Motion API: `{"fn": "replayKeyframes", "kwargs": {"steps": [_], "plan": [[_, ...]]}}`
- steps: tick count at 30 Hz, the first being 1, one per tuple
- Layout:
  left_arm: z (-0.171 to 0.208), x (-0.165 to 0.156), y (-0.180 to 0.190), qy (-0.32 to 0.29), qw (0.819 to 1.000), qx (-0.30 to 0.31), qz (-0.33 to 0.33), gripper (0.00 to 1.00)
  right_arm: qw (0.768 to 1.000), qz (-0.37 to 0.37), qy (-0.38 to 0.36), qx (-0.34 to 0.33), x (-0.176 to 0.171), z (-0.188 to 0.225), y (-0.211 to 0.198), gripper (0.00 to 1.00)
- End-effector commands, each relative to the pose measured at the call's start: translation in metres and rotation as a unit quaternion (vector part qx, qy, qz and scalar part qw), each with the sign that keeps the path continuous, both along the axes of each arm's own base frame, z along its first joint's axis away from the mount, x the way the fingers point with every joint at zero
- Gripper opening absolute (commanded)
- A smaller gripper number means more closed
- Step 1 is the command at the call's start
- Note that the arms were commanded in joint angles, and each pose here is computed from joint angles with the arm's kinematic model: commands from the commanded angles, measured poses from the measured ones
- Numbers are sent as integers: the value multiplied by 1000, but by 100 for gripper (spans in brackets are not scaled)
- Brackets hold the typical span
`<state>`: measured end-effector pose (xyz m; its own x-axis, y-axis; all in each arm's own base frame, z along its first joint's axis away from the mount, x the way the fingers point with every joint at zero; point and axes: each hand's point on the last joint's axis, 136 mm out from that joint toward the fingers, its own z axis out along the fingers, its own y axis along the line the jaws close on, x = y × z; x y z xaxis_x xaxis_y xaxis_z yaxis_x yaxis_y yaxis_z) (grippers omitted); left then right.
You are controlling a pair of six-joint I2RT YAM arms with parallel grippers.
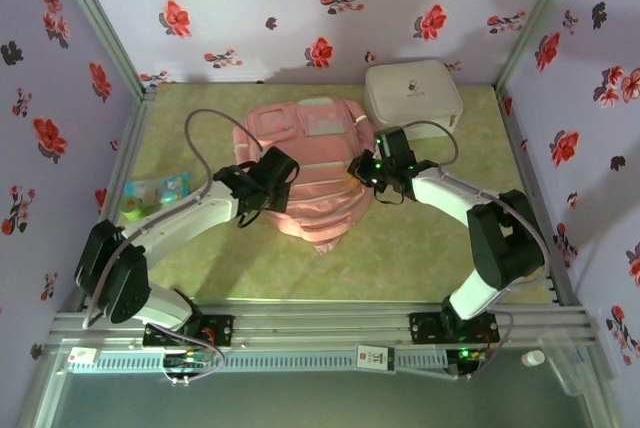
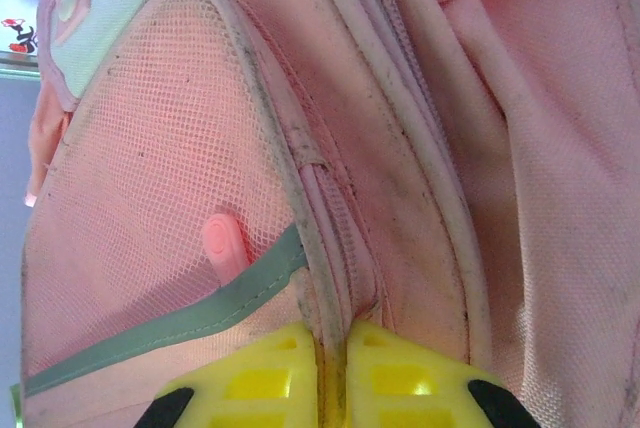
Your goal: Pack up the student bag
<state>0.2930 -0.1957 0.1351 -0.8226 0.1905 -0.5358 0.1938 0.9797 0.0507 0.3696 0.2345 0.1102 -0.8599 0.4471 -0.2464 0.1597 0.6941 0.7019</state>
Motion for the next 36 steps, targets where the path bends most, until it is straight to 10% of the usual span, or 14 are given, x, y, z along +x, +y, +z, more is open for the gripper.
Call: {"fn": "replayKeyframes", "kwargs": {"steps": [1,12,25,36], "plan": [[8,17,33,-31,999,31,30,0,998,-24,-35,-43,14,11,-18,10],[19,81,28,-64,998,16,18,0,999,9,-38,-36,6,15,-12,12],[35,34,95,-59,983,-53,165,79,990,8,-112,-82,4,53,-31,73],[-32,-4,163,-13,950,-74,304,93,990,24,-121,-69,2,56,-25,78]]}}
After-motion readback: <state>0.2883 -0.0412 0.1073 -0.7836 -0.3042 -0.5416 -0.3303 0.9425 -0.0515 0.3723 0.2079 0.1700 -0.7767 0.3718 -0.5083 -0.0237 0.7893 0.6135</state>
